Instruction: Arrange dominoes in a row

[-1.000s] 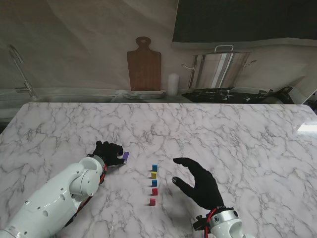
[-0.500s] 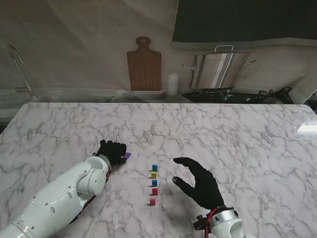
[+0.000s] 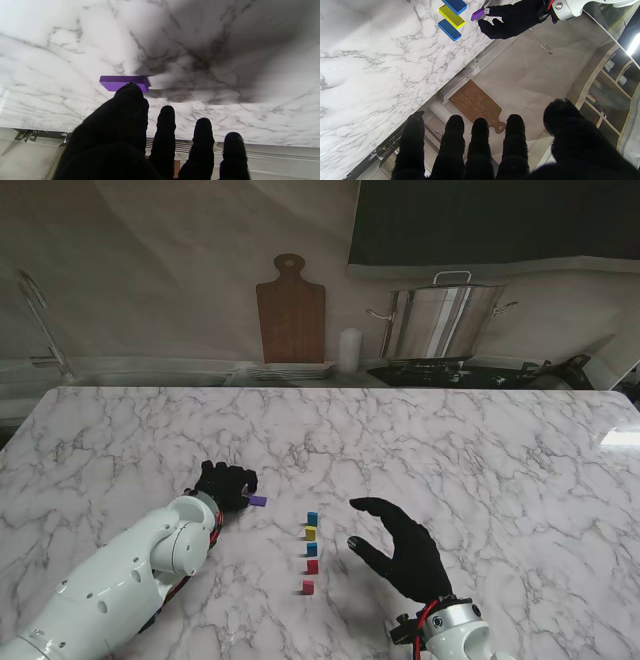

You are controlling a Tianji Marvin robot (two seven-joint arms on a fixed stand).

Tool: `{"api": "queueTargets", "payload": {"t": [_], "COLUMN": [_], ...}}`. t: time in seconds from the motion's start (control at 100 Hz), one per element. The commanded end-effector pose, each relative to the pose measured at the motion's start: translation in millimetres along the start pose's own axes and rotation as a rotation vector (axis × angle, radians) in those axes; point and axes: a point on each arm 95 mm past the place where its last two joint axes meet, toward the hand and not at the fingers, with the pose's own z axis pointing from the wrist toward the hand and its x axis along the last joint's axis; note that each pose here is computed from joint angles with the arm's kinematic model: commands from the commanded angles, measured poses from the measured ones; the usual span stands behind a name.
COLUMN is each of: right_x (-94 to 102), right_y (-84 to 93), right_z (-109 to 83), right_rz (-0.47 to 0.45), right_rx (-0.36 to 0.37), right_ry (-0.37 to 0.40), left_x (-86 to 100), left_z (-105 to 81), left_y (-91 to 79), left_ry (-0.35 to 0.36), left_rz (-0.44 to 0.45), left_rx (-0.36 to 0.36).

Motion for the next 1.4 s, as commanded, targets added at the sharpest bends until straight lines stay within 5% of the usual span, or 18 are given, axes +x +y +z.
{"api": "queueTargets", "payload": {"t": [0.0,1.39], "right_x": [0.0,0.3], "right_y": [-1.1,-0.3], "right_z": [-1.7,-2.2], "right_rz": [0.002,0.006], "right_rx": [0.003,0.0], "right_ry": [-0.006,-0.005], "left_x": [5.1,17.2], "left_z": [-3.4,4.9], "left_y": [0.4,17.6], "left_ry": [0.028,0.064], "left_rz": [-0.006,0.01], "left_rx": [-0.014,-0.029]}}
